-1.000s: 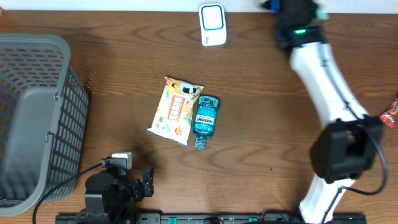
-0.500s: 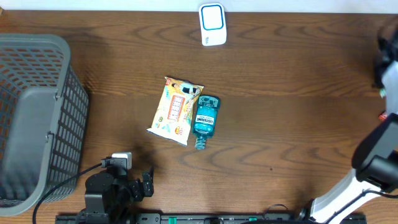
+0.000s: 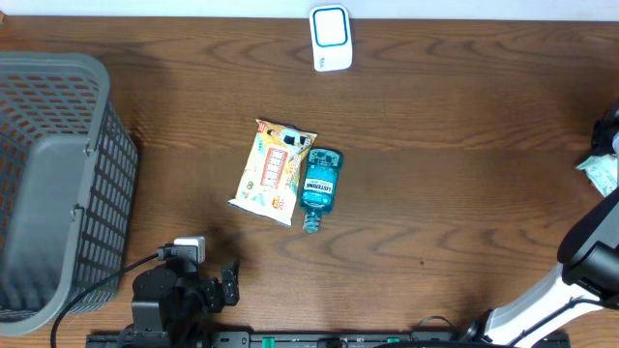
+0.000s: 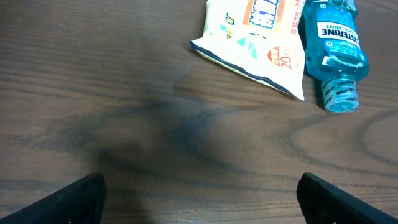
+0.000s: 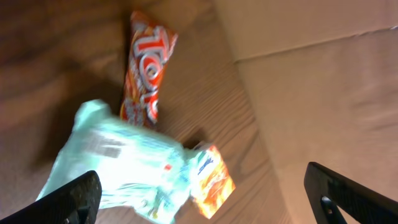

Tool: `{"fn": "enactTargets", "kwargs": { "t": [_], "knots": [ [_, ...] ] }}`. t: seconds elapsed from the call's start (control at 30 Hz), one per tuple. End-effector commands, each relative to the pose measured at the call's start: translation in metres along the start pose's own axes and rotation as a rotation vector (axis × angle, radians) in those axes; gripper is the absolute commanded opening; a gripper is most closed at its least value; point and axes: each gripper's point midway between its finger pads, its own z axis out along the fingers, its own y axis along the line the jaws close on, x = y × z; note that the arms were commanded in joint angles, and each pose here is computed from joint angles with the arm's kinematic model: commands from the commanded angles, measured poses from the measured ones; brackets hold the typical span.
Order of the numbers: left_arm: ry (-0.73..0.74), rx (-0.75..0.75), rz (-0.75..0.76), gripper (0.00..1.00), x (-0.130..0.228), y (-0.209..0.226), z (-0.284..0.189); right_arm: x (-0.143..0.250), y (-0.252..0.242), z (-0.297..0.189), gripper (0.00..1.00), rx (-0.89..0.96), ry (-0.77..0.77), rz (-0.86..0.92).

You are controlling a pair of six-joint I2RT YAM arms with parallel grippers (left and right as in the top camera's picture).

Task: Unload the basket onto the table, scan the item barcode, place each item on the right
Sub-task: 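Carry the green packet to the right edge and release it, then reach the right gripper to the Listerine bottle and grasp it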

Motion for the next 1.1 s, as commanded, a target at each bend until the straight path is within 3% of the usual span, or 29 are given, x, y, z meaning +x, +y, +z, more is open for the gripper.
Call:
{"fn": "enactTargets", "kwargs": {
  "t": [0.0, 0.13, 0.3, 0.43, 0.53, 0.67, 0.8, 0.97, 1.07],
  "knots": [
    [0.038, -0.006, -0.011, 0.98, 0.010, 0.002, 0.002, -0.042, -0.031, -0.055, 0.99, 0.061, -0.152, 0.130],
    [0.038, -0.006, -0.011, 0.98, 0.010, 0.002, 0.002, -0.080, -0.002, -0.118, 0.99, -0.151, -0.356, 0.170],
    [0.038, -0.006, -0.011, 0.98, 0.010, 0.002, 0.002, -0.099, 0.097, -0.240, 0.99, -0.788, -0.539, 0.169],
    [0.038, -0.006, -0.011, 0.98, 0.010, 0.002, 0.002, -0.066, 0.179, -0.342, 0.99, -1.366, -0.424, 0.113],
    [0.038, -0.006, -0.011, 0.98, 0.010, 0.002, 0.002, -0.029, 0.231, -0.394, 0.99, -1.610, -0.235, 0.053],
    [0.038, -0.006, -0.011, 0.98, 0.010, 0.002, 0.002, 0.016, 0.286, -0.431, 0.99, -1.671, -0.108, -0.088],
    [0.038, -0.006, -0.011, 0.98, 0.010, 0.002, 0.002, 0.073, 0.344, -0.451, 0.99, -1.612, -0.013, -0.258],
    [0.038, -0.006, -0.011, 0.98, 0.010, 0.002, 0.002, 0.129, 0.384, -0.411, 0.99, -1.177, 0.135, -0.195],
    [0.038, -0.006, -0.011, 0.98, 0.010, 0.002, 0.002, 0.159, 0.398, -0.405, 0.99, -1.037, 0.154, -0.198]
  ]
}}
